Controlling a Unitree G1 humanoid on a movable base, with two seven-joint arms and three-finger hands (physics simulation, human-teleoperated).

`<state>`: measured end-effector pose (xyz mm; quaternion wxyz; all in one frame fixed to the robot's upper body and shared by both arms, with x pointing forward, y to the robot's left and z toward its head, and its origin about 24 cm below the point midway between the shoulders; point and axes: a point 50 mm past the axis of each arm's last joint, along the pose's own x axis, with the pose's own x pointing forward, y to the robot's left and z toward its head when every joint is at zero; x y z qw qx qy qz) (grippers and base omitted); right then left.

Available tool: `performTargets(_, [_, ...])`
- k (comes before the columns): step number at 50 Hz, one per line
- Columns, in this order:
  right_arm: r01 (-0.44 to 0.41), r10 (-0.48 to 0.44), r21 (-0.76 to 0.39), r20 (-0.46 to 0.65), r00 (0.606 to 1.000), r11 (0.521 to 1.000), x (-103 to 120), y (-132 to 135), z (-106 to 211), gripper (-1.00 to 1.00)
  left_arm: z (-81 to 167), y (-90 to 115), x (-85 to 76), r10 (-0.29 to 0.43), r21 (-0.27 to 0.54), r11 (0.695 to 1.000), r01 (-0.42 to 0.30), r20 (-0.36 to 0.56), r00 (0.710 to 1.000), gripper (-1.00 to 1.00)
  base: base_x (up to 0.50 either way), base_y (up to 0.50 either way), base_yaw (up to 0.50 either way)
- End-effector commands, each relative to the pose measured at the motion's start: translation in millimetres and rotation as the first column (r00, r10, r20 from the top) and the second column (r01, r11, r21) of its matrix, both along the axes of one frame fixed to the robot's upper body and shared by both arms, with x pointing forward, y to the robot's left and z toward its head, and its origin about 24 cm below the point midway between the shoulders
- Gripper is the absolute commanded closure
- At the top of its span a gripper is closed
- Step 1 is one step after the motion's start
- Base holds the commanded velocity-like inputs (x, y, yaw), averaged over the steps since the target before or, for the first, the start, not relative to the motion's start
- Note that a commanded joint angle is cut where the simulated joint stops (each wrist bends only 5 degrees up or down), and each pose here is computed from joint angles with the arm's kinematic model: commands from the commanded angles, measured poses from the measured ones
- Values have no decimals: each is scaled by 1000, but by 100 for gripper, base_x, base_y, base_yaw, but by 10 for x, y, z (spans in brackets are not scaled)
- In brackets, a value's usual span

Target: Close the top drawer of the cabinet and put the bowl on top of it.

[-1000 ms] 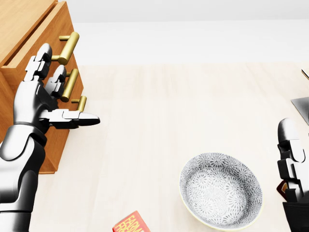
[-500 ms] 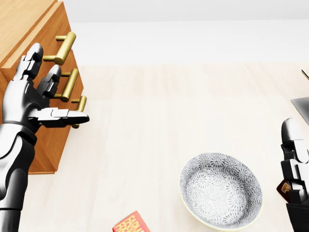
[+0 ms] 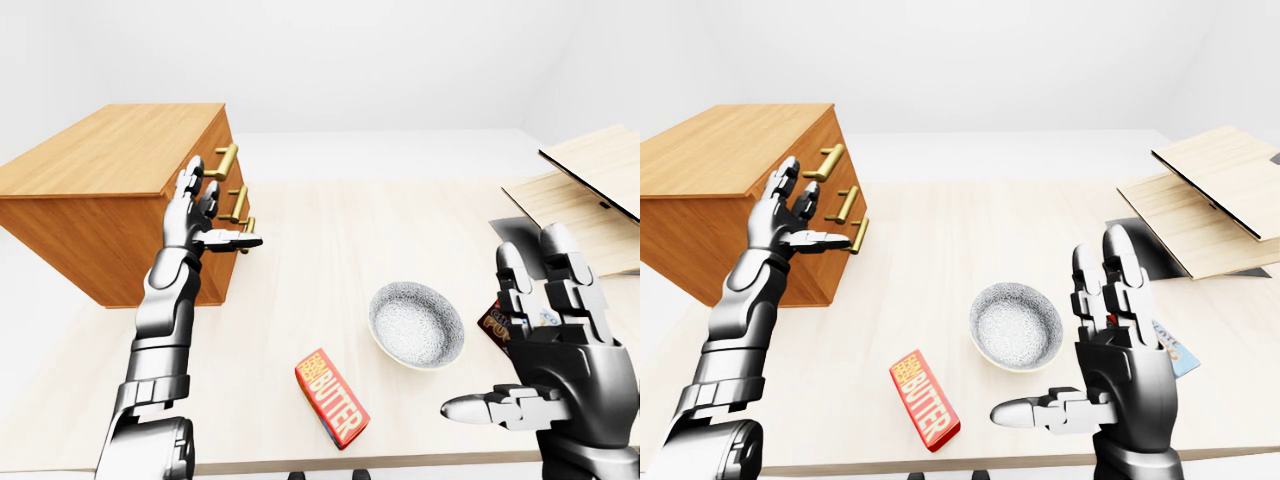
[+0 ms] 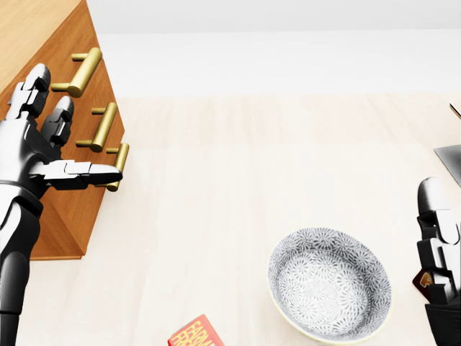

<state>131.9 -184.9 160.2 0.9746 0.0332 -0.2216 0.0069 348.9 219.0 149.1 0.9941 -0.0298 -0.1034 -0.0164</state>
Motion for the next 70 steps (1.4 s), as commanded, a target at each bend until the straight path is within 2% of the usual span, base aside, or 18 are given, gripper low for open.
performTargets(1, [0,0,0,-5,1000,1000,7,4,-8,-100,-364,215,265,155,-2,987,-161,-255,954,-100,1,0,0])
performTargets(5, [-3,3,1,-10,1000,1000,12,12,-17,-100,-356,282,264,194,3,980,-201,-262,945,-100,1,0,0])
performTargets(17, [-2,2,1,-4,1000,1000,8,7,-7,-100,-300,352,230,240,16,970,-243,-233,942,-100,1,0,0])
performTargets(27, [-2,2,1,-6,1000,1000,20,6,-13,-100,-343,424,235,279,20,958,-284,-265,923,-100,1,0,0])
performTargets(29, [-2,2,2,-5,1000,1000,21,5,-13,-100,-357,457,234,307,28,950,-312,-277,910,-100,1,0,0])
performTargets(31, [-2,2,2,-6,1000,1000,21,6,-14,-100,-361,518,209,378,68,925,-375,-274,884,-100,1,0,0])
performTargets(33, [-3,3,2,-8,1000,1000,23,9,-17,-100,-341,517,204,367,54,929,-366,-264,892,-100,1,0,0])
performTargets(35, [-3,4,2,-10,1000,1000,25,11,-21,-100,-360,529,202,394,83,918,-387,-271,878,-100,1,0,0])
performTargets(40, [-3,3,2,-7,1000,1000,22,8,-15,-100,-351,510,196,380,68,924,-376,-262,887,-100,1,0,0])
performTargets(43, [-2,3,2,-6,1000,1000,25,7,-13,-100,-396,471,196,331,41,942,-333,-277,902,-100,1,0,0])
performTargets(49, [-1,1,2,-3,1000,1000,26,1,-11,-100,-266,359,60,288,33,958,-286,-154,945,-100,1,0,0])
performTargets(54, [-3,3,2,-5,1000,1000,21,4,-13,-100,-107,317,-88,285,36,958,-284,-41,958,-100,1,0,0])
performTargets(57, [-2,2,2,-3,1000,1000,19,4,-9,-100,9,288,-200,279,38,959,-280,34,960,-100,0,0,0])
performTargets(59, [-1,1,2,-3,1000,1000,22,4,-8,-100,122,246,-329,266,34,962,-271,109,958,-100,0,0,0])
performTargets(63, [-2,2,2,-2,1000,1000,22,5,-7,-100,191,163,-468,242,48,966,-254,171,955,-100,0,0,0])
performTargets(70, [0,0,3,2,1000,1000,13,2,1,-100,286,81,-612,204,58,973,-224,240,949,-100,0,0,0])
